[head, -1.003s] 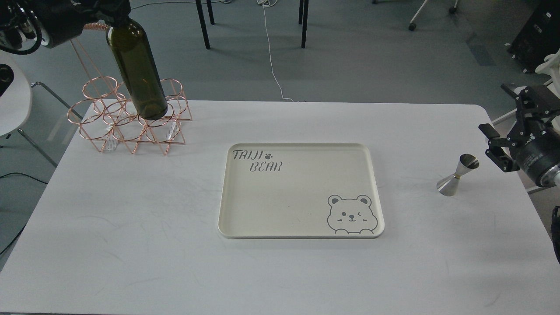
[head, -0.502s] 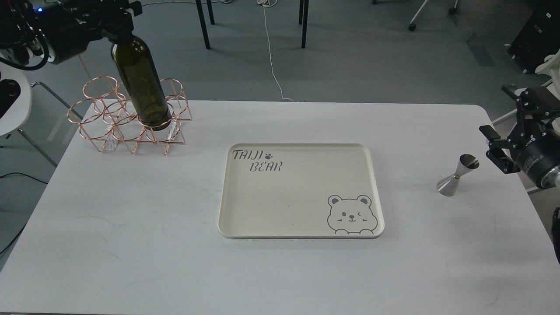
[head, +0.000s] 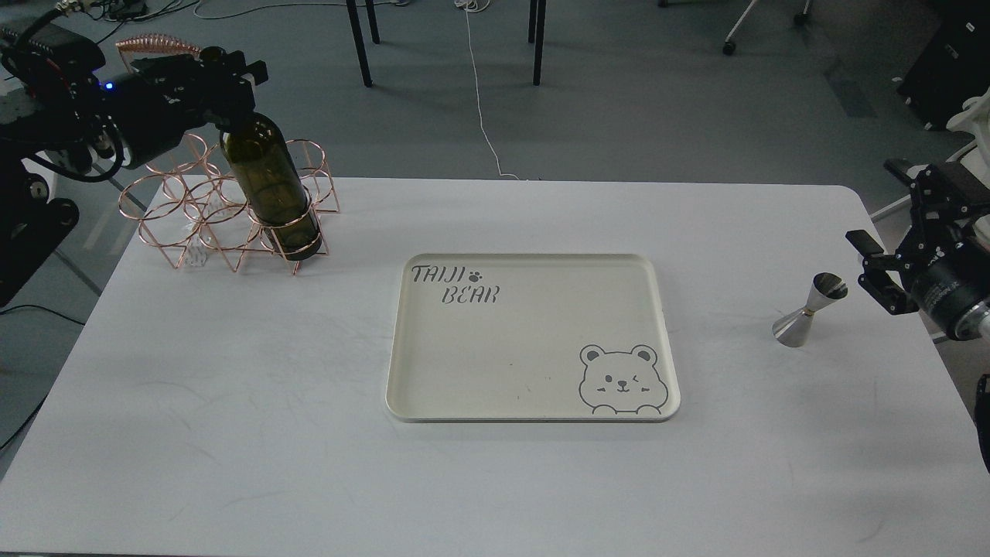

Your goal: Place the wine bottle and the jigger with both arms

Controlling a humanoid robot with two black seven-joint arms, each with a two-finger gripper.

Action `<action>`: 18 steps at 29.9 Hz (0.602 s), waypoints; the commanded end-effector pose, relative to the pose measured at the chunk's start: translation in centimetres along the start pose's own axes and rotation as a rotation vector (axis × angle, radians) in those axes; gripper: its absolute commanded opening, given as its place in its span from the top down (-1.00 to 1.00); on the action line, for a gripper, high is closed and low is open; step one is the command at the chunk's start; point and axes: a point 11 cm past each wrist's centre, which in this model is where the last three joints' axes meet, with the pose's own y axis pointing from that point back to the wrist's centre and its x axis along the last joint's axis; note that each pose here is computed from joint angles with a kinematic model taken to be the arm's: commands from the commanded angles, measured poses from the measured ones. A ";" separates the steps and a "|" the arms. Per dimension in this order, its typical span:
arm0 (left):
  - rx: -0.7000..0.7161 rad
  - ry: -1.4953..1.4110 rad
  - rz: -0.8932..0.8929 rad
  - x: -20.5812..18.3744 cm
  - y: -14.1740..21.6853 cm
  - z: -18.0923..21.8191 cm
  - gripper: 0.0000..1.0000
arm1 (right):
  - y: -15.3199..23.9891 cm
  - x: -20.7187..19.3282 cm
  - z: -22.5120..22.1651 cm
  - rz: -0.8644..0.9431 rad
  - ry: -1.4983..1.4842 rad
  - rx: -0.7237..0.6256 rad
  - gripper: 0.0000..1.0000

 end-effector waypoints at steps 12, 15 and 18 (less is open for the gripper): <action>-0.006 0.009 0.000 -0.2 -0.2 0.2 -0.30 | -0.1 -0.1 -0.1 -0.002 -0.003 0.002 -0.97; -0.005 0.010 0.002 -0.1 -0.1 0.2 -0.83 | -0.1 -0.1 -0.1 -0.003 -0.002 0.003 -0.97; 0.003 0.002 -0.003 0.0 0.4 -0.2 -0.98 | -0.1 -0.1 -0.1 -0.003 -0.002 0.004 -0.97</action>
